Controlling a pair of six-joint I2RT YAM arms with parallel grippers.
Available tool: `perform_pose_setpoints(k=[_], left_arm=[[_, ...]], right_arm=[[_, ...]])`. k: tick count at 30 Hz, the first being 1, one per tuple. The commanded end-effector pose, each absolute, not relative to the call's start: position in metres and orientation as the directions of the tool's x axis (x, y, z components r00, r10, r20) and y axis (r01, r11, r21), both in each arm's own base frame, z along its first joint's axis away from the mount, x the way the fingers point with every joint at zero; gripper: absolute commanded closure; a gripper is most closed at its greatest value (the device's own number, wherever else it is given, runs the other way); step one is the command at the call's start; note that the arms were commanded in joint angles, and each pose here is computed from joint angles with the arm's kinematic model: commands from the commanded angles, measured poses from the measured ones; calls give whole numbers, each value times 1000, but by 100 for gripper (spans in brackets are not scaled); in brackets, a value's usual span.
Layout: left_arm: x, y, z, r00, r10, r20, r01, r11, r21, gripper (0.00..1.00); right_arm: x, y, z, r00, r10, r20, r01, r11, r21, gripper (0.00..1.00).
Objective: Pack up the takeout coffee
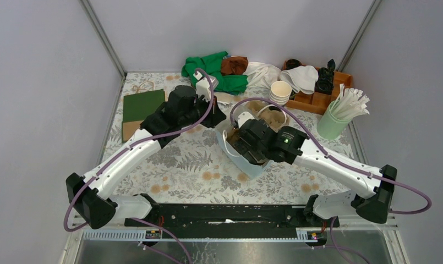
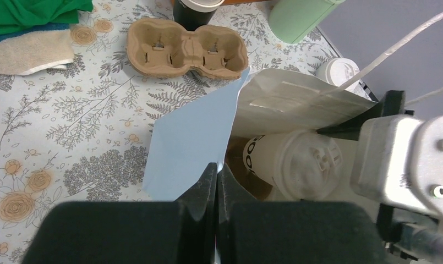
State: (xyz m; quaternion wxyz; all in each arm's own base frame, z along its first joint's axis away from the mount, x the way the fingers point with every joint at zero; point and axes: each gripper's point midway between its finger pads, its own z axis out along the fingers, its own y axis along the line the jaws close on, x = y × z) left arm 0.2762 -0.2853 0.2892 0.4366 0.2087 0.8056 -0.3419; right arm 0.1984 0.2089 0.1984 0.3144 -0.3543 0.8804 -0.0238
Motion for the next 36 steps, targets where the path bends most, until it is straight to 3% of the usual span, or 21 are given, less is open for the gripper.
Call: perform_pose_setpoints(k=[1,17,26,36], left_arm=[[286,-285,322,-424,-16,-905,646,695,-315,100],[313,-286,352,-267,-33,-963,629,751,-200,100],[317,-295,372,-200,-15,-980,674,724,-149,100],[306,-301,358,-230,-6,-973,712,681,-172,100]], right_arm=[[210,205,214,-521,-573,-633,-535,797,-281,58],[212,221,221,-617,-474,-628,-580,813,-45,60],[212,209,218,-638,-475,-607,-564,824,-52,61],[228,201,204,-628,-474,-617,-521,845,-119,64]])
